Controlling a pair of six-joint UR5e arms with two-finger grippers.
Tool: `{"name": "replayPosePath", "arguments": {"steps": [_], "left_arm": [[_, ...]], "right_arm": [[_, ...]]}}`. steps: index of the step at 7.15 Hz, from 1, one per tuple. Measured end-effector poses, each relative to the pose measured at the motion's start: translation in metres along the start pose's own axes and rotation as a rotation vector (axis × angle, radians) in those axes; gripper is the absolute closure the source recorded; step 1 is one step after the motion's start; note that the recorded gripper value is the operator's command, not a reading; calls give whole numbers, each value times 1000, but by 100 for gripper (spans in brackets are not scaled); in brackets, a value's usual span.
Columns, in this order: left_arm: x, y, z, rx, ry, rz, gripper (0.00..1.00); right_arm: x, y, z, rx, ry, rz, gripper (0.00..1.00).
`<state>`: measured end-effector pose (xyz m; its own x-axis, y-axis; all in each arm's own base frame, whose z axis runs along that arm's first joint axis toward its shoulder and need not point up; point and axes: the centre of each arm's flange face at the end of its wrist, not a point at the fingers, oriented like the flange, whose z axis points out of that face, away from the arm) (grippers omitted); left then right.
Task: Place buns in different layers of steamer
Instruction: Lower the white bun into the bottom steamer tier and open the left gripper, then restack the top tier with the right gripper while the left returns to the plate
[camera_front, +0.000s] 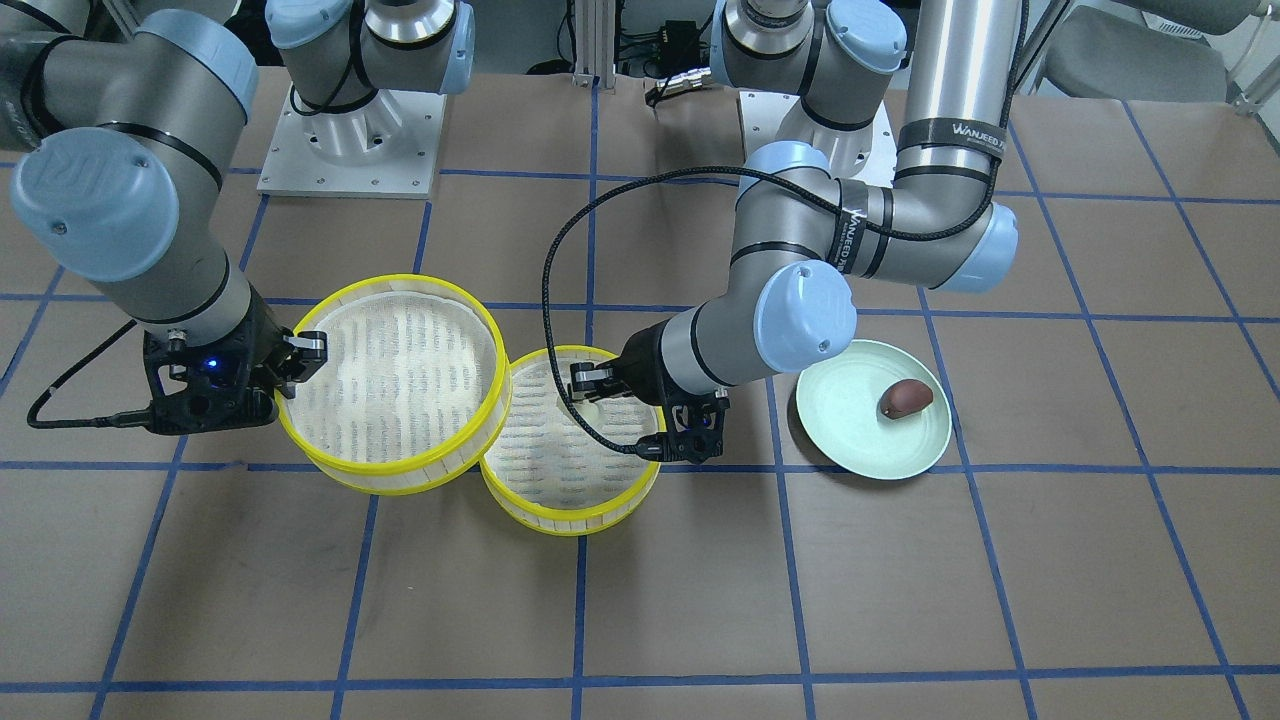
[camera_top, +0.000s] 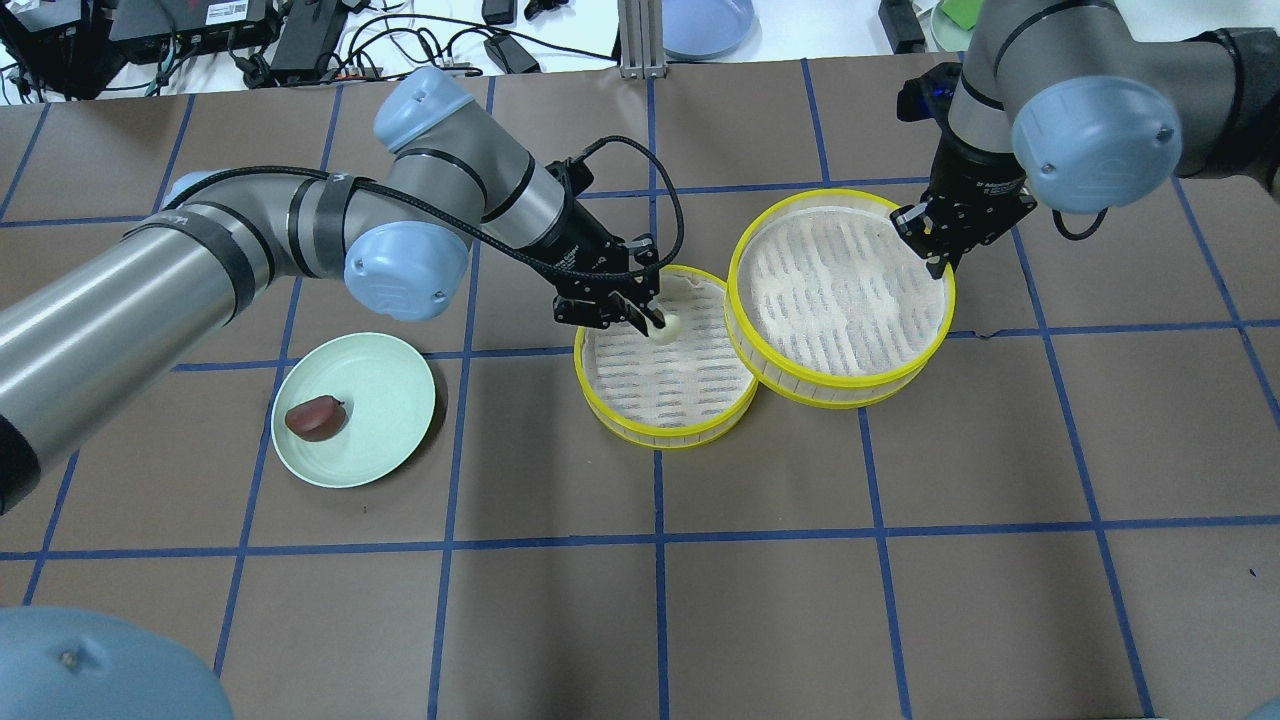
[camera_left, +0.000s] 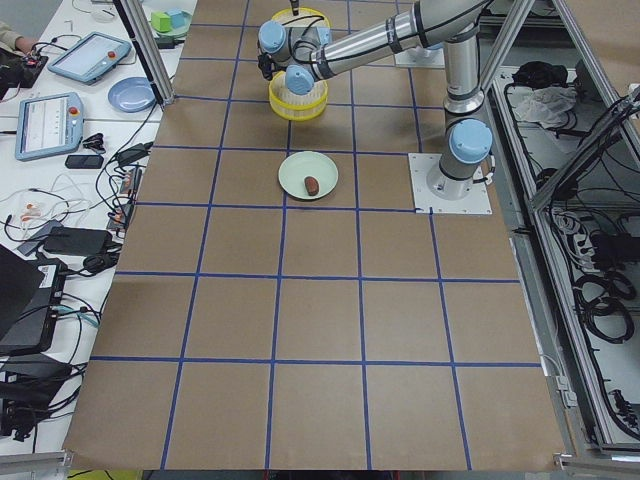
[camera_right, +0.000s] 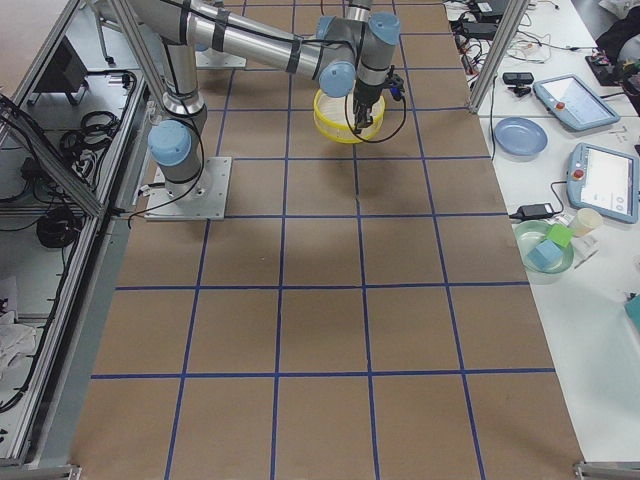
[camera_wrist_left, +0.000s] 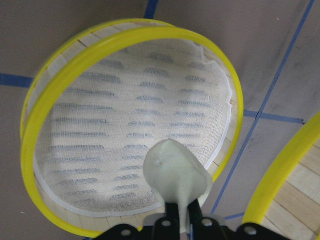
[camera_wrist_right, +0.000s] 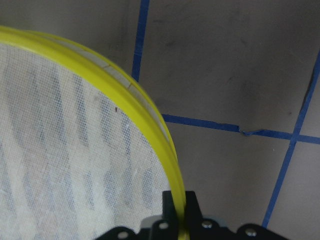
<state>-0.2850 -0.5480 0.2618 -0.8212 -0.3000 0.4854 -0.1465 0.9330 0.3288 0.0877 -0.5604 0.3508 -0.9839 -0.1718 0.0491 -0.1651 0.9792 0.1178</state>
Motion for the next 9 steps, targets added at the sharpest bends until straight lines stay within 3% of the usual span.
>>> {"name": "replayPosePath", "arguments": {"steps": [2, 3, 5, 6, 7, 9], "left_arm": [[4, 0, -2, 10, -2, 10, 0], [6, -3, -17, 57, -45, 34, 0], [-2, -15, -72, 177, -231, 144, 0], [-26, -23, -107, 193, -334, 226, 0], [-60, -29, -144, 177, -431, 308, 0], [-136, -33, -188, 55, -556, 432, 0]], "right_arm": [[-2, 1, 1, -2, 0, -2, 100], [-8, 0, 1, 0, 1, 3, 100], [-52, 0, 2, 6, 10, 56, 100], [-84, -1, 6, 9, 16, 97, 100], [-115, -3, 14, 20, 20, 142, 100], [-165, -7, 28, 51, 23, 219, 100]]}}
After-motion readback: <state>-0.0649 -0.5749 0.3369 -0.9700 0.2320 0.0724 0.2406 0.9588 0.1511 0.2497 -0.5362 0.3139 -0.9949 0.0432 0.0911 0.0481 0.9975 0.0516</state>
